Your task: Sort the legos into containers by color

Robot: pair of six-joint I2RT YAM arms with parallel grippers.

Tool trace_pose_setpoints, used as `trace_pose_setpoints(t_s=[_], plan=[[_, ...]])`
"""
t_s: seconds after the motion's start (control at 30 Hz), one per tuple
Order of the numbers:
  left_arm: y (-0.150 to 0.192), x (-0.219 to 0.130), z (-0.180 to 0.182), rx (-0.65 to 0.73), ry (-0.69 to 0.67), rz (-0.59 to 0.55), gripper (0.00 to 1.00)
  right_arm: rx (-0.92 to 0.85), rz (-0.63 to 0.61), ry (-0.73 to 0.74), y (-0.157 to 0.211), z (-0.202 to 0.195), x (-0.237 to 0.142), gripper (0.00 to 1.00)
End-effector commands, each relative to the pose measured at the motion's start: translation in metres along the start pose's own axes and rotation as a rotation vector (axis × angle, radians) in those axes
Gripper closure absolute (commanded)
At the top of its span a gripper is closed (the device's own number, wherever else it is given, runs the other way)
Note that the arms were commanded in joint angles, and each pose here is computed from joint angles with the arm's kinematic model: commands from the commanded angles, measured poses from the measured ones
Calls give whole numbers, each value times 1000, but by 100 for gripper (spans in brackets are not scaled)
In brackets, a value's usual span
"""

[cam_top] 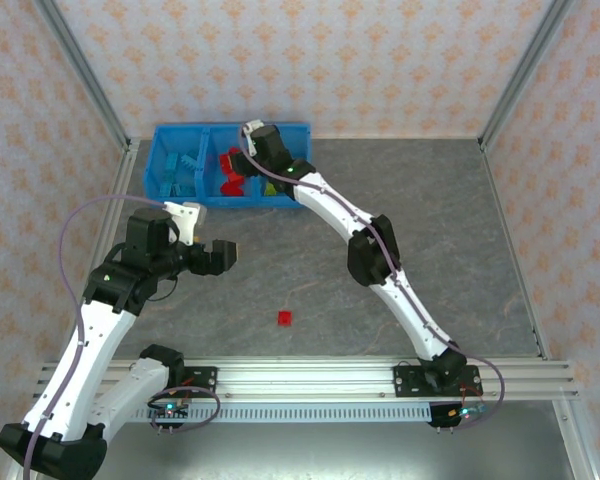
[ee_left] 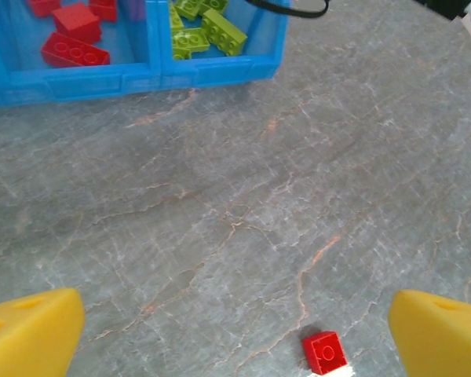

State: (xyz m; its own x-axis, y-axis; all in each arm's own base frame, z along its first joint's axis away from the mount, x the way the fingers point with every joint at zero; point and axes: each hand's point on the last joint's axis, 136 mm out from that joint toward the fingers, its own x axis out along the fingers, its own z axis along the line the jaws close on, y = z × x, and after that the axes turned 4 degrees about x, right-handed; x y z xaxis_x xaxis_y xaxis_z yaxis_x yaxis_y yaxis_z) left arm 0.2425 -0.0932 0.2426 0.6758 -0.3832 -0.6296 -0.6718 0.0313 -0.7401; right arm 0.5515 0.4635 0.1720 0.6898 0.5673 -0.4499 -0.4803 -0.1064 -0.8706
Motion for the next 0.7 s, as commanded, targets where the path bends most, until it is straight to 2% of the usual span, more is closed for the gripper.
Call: trace_pose_setpoints(t_s=[0.0, 0.07, 0.23, 0.5, 0.67], plan=[[1, -1, 13, -15, -63, -7, 0, -110, -47, -61, -21, 20, -10, 39], [1, -1, 13, -15, -68, -6, 0, -125, -43, -58, -25, 20, -15, 28], [2, 0, 15, -15, -78, -1, 0, -134, -26, -77, -40, 30, -41, 24], [4, 8, 12, -28, -51, 32, 0, -148, 32, -160, -52, 49, -96, 8], [2, 14, 4, -130, -18, 52, 0, -116, 107, -110, -53, 42, -141, 7]])
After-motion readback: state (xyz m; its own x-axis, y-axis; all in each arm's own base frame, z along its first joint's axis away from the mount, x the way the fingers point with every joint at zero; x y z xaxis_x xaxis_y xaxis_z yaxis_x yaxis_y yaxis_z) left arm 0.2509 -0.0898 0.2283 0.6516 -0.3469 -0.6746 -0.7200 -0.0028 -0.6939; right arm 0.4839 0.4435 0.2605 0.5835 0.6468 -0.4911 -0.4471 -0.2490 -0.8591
